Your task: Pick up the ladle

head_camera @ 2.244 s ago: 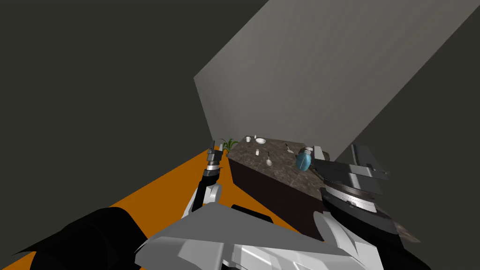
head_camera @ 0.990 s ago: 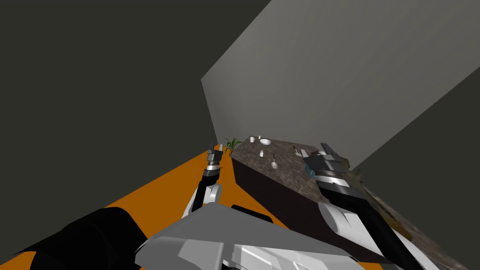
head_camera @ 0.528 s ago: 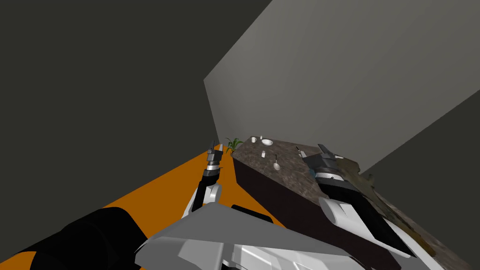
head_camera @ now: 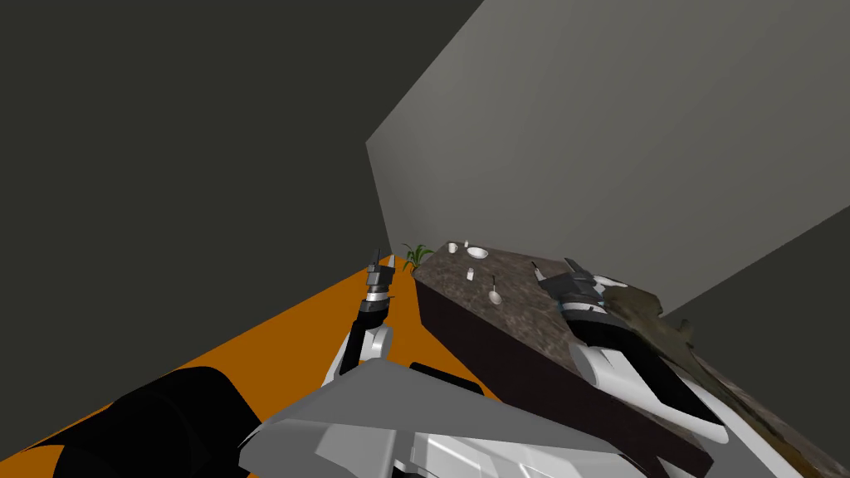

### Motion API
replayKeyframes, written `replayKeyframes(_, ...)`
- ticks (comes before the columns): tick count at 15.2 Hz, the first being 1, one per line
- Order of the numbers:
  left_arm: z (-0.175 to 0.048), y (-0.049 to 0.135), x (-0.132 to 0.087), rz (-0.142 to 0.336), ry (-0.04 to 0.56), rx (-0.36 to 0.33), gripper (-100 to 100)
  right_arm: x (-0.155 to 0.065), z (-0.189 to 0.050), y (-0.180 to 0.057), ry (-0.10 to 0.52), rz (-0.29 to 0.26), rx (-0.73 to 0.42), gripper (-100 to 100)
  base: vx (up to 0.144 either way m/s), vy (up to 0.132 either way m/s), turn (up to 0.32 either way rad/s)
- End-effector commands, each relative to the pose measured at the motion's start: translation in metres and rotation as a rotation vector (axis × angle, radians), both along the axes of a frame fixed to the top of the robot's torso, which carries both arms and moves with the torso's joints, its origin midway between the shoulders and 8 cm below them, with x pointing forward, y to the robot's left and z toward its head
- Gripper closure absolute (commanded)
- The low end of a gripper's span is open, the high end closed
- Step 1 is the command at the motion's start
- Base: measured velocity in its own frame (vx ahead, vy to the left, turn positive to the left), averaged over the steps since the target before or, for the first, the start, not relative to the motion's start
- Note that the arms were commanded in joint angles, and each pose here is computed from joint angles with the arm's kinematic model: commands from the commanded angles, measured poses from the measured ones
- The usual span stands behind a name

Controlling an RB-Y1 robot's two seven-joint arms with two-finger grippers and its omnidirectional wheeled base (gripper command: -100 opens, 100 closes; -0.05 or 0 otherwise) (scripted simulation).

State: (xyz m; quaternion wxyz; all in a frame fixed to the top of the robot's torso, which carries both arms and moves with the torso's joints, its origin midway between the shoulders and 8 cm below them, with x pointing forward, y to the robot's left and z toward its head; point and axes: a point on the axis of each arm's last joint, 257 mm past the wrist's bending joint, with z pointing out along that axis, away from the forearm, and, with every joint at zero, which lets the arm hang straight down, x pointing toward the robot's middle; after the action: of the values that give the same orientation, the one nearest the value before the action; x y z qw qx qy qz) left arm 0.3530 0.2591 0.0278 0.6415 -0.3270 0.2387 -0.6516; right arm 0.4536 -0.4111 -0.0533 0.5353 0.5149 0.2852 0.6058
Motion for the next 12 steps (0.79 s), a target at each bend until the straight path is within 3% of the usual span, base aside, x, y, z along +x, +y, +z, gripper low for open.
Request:
replayKeyframes(1,0.000,0.000,0.000,0.000,0.000,0.000,0,0.006,-0.009,-0.007,0.037,-0.010,0.030,-100,0.010,0.004,0.029)
replayKeyframes(5,0.000,0.000,0.000,0.000,0.000,0.000,0,0.014,-0.024,-0.024,0.088,-0.032,0.093,-100,0.007,0.005,0.059)
replayKeyframes(6,0.000,0.000,0.000,0.000,0.000,0.000,0,0.019,-0.028,-0.039,0.098,-0.049,0.138,-100,0.011,0.008,0.071)
replayKeyframes(9,0.000,0.000,0.000,0.000,0.000,0.000,0,0.020,-0.038,-0.041,0.135,-0.058,0.159,-100,0.010,0.006,0.044)
replayKeyframes(10,0.000,0.000,0.000,0.000,0.000,0.000,0,0.025,-0.043,-0.057,0.146,-0.077,0.215,-100,0.007,0.010,0.093)
replayKeyframes(12,0.000,0.000,0.000,0.000,0.000,0.000,0,0.025,-0.053,-0.059,0.180,-0.087,0.231,-100,0.010,0.007,0.080)
